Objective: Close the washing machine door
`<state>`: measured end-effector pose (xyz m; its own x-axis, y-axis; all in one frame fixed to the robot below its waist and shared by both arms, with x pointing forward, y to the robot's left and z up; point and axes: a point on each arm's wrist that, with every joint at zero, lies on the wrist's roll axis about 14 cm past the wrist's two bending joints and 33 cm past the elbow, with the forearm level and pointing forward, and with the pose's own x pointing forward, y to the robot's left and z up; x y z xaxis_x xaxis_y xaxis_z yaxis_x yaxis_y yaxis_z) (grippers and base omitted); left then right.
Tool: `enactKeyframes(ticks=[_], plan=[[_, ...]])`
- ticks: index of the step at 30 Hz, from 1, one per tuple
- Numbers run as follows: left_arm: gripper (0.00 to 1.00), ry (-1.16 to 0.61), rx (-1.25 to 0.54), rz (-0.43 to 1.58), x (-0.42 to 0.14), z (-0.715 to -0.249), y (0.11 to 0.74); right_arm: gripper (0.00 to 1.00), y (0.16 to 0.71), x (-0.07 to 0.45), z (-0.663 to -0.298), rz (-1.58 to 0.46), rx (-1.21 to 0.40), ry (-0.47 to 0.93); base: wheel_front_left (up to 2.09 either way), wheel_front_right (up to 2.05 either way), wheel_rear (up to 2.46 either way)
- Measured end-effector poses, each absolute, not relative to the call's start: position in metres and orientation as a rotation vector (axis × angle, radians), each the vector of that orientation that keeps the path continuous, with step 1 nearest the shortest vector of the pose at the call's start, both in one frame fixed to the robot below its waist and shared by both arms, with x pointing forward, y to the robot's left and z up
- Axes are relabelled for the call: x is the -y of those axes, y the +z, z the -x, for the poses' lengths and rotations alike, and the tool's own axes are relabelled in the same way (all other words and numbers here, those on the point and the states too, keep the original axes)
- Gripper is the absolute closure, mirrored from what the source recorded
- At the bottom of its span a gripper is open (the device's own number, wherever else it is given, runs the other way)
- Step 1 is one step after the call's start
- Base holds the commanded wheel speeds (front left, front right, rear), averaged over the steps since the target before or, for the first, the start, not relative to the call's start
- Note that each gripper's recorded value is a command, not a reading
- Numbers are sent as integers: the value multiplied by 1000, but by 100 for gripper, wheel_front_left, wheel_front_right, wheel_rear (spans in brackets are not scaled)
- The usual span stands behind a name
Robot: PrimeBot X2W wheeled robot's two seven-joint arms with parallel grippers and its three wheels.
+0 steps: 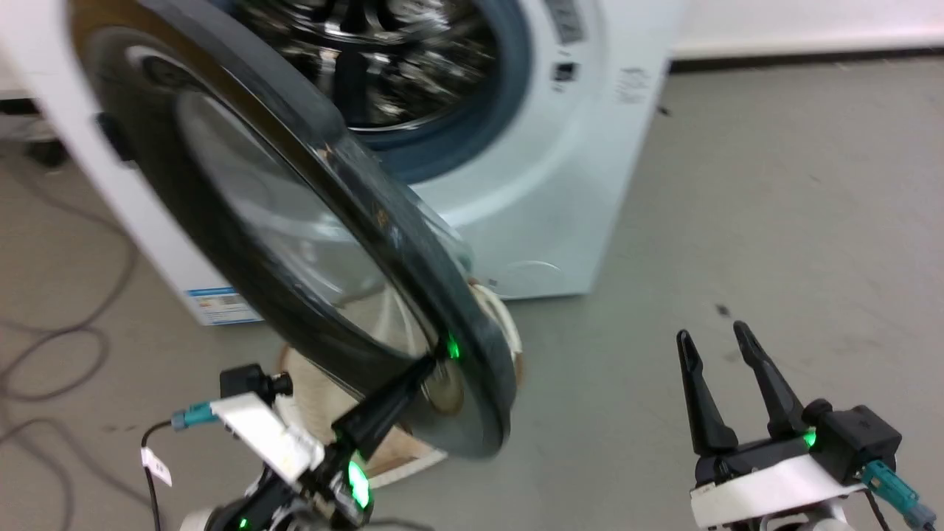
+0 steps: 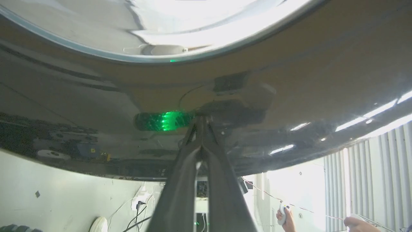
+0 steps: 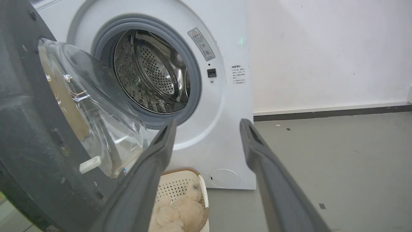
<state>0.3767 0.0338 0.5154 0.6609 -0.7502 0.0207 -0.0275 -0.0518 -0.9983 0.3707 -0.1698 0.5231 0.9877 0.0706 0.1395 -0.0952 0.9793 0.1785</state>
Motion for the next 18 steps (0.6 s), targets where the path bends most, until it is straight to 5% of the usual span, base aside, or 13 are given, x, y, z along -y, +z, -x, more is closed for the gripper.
enactKeyframes(ticks=[18], plan=[[100, -627, -621, 1605, 66, -490, 509, 0, 504, 241, -338, -175, 69, -168, 0, 0, 0]])
